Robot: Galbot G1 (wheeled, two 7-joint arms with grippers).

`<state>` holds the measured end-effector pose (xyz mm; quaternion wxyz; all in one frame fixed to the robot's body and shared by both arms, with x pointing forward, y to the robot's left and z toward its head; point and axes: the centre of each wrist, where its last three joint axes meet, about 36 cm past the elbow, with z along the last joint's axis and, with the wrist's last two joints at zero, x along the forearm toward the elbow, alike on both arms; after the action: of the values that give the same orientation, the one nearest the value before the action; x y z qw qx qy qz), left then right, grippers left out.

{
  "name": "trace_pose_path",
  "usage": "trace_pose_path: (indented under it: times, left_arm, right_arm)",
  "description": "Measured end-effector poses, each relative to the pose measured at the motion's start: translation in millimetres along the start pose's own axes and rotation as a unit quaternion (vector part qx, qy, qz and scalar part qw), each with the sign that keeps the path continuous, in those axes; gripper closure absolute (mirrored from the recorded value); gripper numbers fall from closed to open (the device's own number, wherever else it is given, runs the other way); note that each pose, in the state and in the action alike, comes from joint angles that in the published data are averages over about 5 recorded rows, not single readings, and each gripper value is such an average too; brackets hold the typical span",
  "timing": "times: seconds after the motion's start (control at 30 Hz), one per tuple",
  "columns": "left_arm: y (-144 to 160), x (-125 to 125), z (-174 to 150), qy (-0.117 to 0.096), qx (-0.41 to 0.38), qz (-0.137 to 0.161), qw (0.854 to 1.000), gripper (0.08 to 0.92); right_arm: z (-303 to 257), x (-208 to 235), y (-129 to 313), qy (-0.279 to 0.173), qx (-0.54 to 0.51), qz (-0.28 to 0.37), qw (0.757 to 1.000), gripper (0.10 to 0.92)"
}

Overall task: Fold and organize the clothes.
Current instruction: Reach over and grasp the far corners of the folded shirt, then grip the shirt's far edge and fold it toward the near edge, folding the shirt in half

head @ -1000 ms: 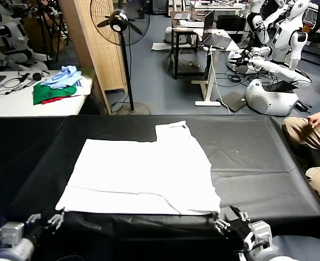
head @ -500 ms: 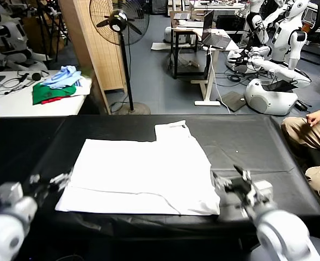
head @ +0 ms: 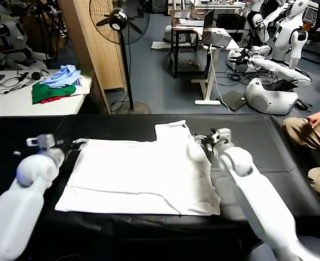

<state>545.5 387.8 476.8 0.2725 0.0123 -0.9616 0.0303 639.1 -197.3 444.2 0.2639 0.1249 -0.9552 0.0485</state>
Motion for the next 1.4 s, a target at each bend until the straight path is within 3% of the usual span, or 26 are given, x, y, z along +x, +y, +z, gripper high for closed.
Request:
trace_pose_path:
  times: [0.27, 0.57, 0.67, 0.77, 0.93, 1.03, 1.13, 1.4]
  left_arm:
    - [1, -38, -3, 0.035, -0.006, 0.001, 0.999, 0.201]
    - [4, -53, 4, 0.056, -0.014, -0.002, 0.998, 0.201]
    - [5, -53, 6, 0.057, -0.018, -0.004, 0.998, 0.219]
    - [6, -54, 6, 0.057, -0.020, -0.006, 0.998, 0.324]
    - [6, -55, 7, 0.054, -0.022, -0.008, 0.998, 0.620]
    - [5, -54, 7, 0.046, -0.025, -0.008, 0.999, 0.791]
    - [5, -52, 7, 0.033, -0.028, -0.010, 0.999, 0.865]
    - [13, -30, 5, -0.002, -0.037, -0.016, 0.999, 0.872]
  right_arm:
    - [-1, -24, 14, 0.026, 0.000, -0.004, 1.000, 0.224]
    - [-2, -33, 18, 0.039, -0.011, 0.002, 0.999, 0.231]
    - [-1, -34, 20, 0.042, -0.016, 0.002, 0.999, 0.302]
    - [1, -34, 21, 0.038, -0.019, 0.003, 0.999, 0.454]
    - [7, -30, 21, 0.009, -0.014, 0.012, 1.000, 0.733]
    - [11, -26, 17, -0.016, -0.011, 0.016, 1.000, 0.859]
    - [15, -19, 13, -0.039, -0.013, 0.007, 0.999, 0.898]
    - [23, 26, 0, -0.073, -0.037, -0.032, 0.996, 0.900]
